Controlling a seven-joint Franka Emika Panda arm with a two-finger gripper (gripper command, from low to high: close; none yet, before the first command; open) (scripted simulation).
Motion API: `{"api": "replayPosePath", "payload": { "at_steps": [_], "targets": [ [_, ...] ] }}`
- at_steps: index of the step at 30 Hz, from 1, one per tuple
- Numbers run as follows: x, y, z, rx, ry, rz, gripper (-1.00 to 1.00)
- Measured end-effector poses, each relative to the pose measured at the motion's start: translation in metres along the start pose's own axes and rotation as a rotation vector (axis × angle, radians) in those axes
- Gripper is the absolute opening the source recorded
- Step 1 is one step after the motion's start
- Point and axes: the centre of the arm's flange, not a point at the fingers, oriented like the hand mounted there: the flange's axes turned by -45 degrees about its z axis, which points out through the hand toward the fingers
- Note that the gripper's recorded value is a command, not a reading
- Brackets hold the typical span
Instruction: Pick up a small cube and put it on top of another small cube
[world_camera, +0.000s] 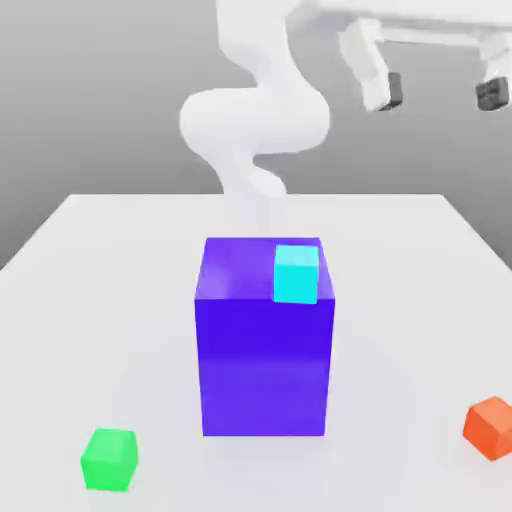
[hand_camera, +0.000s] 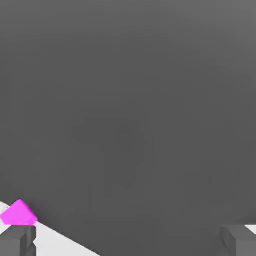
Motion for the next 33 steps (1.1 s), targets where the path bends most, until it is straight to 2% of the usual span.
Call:
{"api": "replayPosePath", "payload": {
  "at_steps": [11, 19, 23, 24, 30, 33],
  "targets": [
    [0.014, -0.090, 0.185, 0.130, -0.203, -0.349, 0.00],
    [-0.022, -0.169, 0.316, 0.216, -0.348, -0.612, 0.00],
    [-0.048, -0.184, 0.379, 0.228, -0.366, -0.646, 0.00],
    [-0.053, -0.186, 0.388, 0.228, -0.367, -0.647, -1.00],
    [-0.056, -0.186, 0.393, 0.230, -0.368, -0.647, -1.00],
    [-0.042, -0.184, 0.364, 0.230, -0.368, -0.648, -1.00]
  ]
}}
